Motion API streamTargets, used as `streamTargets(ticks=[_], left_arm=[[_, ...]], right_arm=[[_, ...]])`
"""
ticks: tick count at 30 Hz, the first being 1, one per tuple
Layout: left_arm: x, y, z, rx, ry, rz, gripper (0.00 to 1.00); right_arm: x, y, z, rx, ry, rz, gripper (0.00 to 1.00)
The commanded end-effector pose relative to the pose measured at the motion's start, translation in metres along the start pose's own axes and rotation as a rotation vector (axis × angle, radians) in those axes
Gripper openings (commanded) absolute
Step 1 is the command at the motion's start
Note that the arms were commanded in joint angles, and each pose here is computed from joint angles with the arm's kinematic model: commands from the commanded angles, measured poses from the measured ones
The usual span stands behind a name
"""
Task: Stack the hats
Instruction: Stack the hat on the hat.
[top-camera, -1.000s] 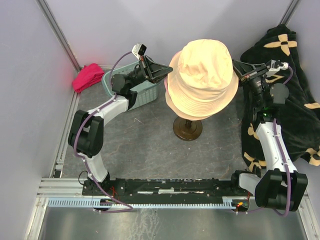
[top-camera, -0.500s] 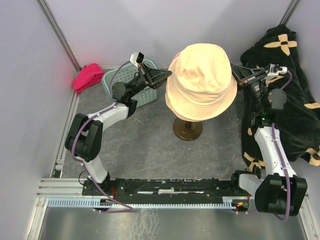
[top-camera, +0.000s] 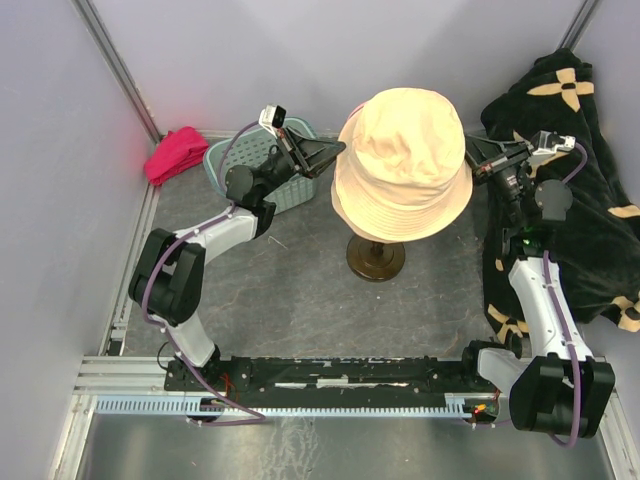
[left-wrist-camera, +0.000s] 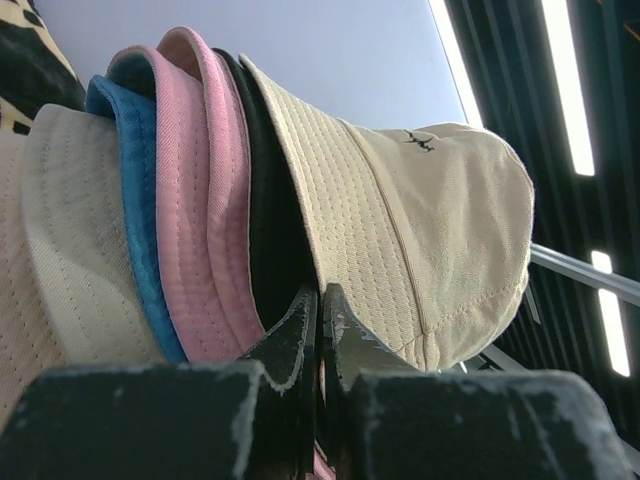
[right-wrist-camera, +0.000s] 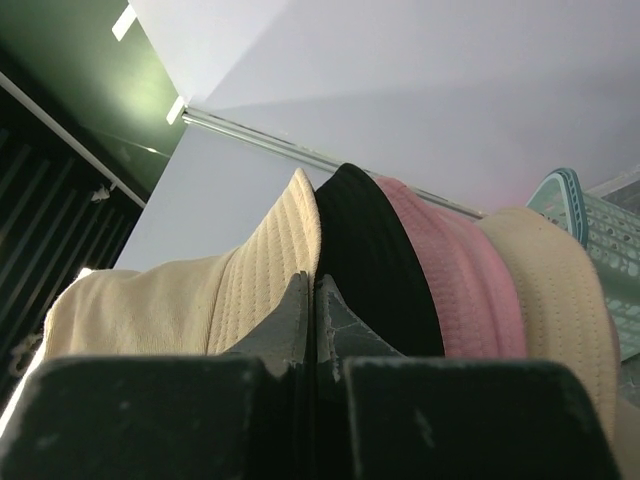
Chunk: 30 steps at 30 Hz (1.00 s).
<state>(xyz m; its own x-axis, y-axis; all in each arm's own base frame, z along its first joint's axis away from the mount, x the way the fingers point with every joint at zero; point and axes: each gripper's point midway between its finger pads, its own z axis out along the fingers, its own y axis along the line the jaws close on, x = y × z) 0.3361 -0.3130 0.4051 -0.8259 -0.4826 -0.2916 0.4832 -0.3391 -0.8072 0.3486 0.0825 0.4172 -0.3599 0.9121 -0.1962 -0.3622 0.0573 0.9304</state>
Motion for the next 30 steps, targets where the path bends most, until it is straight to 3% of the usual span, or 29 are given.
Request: streamTargets(ticks=[1, 30], left_arm=[[0.025, 0.085, -0.03, -0.251, 0.088, -0.065, 0.03], [0.057, 0.186, -0.083, -0.563, 0.083, -0.127, 0.03]], right_arm=[[0.006, -0.084, -0.012, 0.24, 0.02, 0.031, 0.01], [0.021, -0.153, -0.033, 0.407, 0.073, 0.021, 0.01]])
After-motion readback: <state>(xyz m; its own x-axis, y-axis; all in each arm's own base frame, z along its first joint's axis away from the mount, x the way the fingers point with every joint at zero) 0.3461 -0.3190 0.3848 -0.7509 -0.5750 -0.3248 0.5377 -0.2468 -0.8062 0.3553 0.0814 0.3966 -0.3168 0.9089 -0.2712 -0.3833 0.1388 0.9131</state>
